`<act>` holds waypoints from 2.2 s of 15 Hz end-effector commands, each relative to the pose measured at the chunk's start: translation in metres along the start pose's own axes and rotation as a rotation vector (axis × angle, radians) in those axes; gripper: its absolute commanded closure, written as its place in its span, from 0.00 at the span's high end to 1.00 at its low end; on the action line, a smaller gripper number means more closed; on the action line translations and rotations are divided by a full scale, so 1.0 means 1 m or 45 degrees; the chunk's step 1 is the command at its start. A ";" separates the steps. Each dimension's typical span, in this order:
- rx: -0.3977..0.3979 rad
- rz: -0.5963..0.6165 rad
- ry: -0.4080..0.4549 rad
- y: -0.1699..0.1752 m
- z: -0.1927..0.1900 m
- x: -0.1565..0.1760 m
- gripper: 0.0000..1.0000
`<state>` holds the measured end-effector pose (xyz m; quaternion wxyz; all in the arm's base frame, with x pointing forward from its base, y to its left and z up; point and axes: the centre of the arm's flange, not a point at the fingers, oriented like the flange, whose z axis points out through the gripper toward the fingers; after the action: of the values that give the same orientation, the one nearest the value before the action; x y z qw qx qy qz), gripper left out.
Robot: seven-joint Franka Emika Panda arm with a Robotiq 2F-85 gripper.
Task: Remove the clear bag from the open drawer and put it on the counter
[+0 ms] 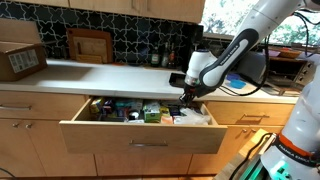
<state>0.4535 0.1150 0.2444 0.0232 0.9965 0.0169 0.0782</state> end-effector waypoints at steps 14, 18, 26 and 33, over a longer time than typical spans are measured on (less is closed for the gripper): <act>-0.205 -0.416 0.619 -0.072 -0.216 0.003 0.00; -0.238 -0.296 0.786 -0.082 -0.248 0.060 0.00; -0.293 -0.105 0.997 -0.128 -0.239 0.178 0.00; -0.348 -0.064 0.896 -0.142 -0.158 0.256 0.00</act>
<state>0.6211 0.2529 0.4622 0.1564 0.8859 0.0440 0.4346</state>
